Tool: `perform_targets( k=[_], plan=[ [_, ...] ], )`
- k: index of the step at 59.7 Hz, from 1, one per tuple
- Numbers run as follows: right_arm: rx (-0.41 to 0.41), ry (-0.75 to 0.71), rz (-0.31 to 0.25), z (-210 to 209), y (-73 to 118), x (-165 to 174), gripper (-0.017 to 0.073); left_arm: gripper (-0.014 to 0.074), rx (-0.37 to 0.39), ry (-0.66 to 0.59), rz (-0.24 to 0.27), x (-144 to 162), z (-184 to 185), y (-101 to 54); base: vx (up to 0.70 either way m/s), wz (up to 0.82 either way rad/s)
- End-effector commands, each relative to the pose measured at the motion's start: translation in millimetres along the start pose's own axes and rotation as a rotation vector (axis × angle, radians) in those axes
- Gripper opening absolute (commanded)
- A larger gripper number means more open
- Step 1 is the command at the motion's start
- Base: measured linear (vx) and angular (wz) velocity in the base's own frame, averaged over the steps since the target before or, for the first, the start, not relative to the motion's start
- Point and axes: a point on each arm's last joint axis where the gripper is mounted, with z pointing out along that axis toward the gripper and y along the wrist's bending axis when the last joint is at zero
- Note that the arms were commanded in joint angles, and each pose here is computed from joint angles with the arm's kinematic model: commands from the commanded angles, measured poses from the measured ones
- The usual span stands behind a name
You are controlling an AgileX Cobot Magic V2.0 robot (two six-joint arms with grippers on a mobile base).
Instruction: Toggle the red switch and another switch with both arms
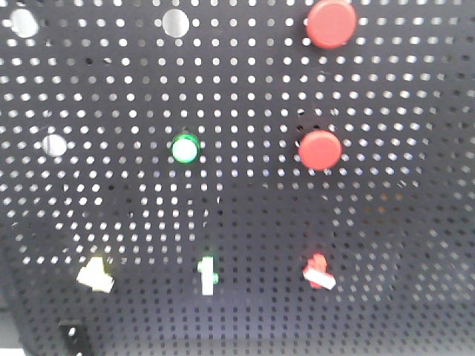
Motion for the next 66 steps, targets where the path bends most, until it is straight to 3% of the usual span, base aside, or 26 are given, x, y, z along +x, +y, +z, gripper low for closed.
perform_targets(
  k=[1, 30, 34, 37, 40, 45, 58, 66],
  plan=[
    [0.000, -0.082, -0.015, 0, 0.2, -6, -0.0006, 0.0003, 0.003, -0.068, -0.013, -1, 0, -0.3, 0.09, 0.01],
    [0.001, -0.085, -0.019, 0, 0.2, -6, -0.0006, 0.0003, 0.003, -0.068, -0.013, -1, 0, -0.3, 0.03, 0.00],
    [0.006, -0.085, -0.076, 0, -0.1, -6, -0.0006, 0.0003, 0.003, -0.068, -0.013, -1, 0, -0.3, 0.00, 0.00],
    [0.018, -0.083, -0.191, 0, -0.8, -6, -0.0006, 0.0003, 0.003, -0.068, -0.013, -1, 0, -0.3, 0.00, 0.00],
    [0.025, -0.082, -0.259, 0, -1.1, -6, -0.0006, 0.0003, 0.003, -0.068, -0.013, -1, 0, -0.3, 0.00, 0.00],
    [0.030, -0.082, -0.296, 0, -1.4, -6, -0.0006, 0.0003, 0.003, -0.068, -0.013, -1, 0, -0.3, 0.00, 0.00],
    [0.030, -0.097, -0.310, -1, -1.2, -7, -0.0006, 0.0003, 0.003, -0.079, -0.014, -2, 0, -0.3, 0.00, 0.00],
    [0.010, -0.201, -0.219, -2, 1.2, -16, -0.0006, 0.0003, 0.007, -0.113, -0.052, -5, 0, -0.5, 0.00, 0.00]
  ],
)
